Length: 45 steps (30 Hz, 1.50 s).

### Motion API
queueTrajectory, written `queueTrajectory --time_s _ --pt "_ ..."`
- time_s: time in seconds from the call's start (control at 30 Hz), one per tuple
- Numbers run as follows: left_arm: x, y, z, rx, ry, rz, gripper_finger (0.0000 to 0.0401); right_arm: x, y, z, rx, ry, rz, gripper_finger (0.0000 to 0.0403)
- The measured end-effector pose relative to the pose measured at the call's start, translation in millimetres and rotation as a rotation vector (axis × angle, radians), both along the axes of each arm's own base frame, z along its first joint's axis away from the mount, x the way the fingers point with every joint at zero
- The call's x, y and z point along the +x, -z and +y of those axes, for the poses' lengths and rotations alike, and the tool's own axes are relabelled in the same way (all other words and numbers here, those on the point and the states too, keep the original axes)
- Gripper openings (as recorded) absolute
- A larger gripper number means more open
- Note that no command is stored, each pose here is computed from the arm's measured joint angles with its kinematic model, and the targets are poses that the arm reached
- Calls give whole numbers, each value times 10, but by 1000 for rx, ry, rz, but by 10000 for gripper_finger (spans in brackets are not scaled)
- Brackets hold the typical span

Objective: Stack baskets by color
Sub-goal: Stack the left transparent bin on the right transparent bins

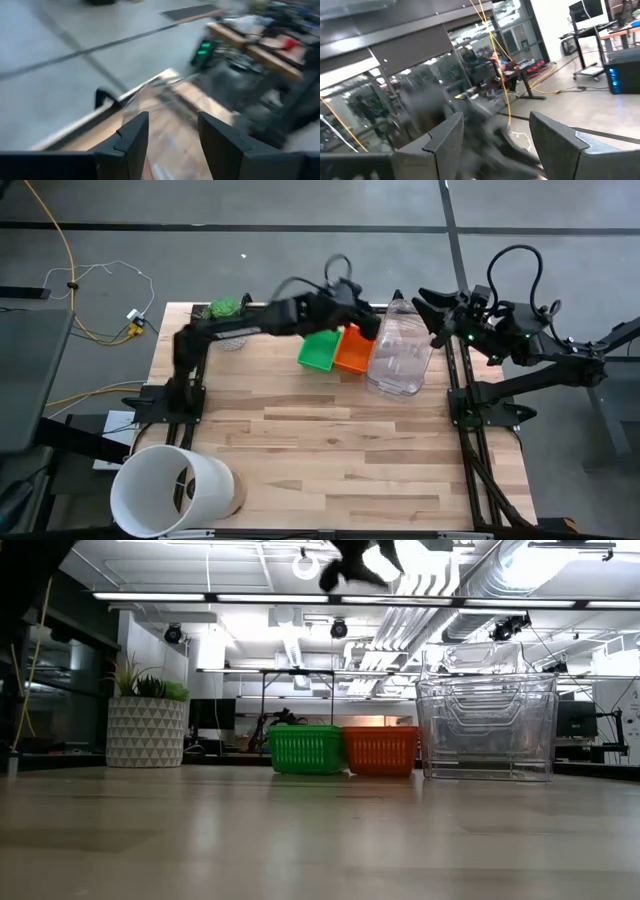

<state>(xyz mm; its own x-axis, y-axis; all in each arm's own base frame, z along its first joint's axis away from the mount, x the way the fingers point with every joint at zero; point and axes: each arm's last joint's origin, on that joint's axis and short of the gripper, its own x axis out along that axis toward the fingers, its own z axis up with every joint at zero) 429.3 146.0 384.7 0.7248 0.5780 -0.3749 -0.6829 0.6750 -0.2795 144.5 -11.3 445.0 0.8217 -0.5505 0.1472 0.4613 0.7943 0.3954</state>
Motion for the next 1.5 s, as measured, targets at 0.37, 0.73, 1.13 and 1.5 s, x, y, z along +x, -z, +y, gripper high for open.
queueTrajectory --time_s 0.37,0.73,1.13,1.5 --pt "-839 -933 -332 195 361 -161 159 5 166 -13 3 58 180 213" --pt "-1510 -355 -721 231 384 -481 159 -22 378 -209 136 160 415 213" --pt "-1959 -26 -970 189 484 -728 159 250 579 -903 264 309 1133 213" --pt "-2011 -77 -1056 187 514 -752 158 462 1037 -1443 366 297 1517 213"
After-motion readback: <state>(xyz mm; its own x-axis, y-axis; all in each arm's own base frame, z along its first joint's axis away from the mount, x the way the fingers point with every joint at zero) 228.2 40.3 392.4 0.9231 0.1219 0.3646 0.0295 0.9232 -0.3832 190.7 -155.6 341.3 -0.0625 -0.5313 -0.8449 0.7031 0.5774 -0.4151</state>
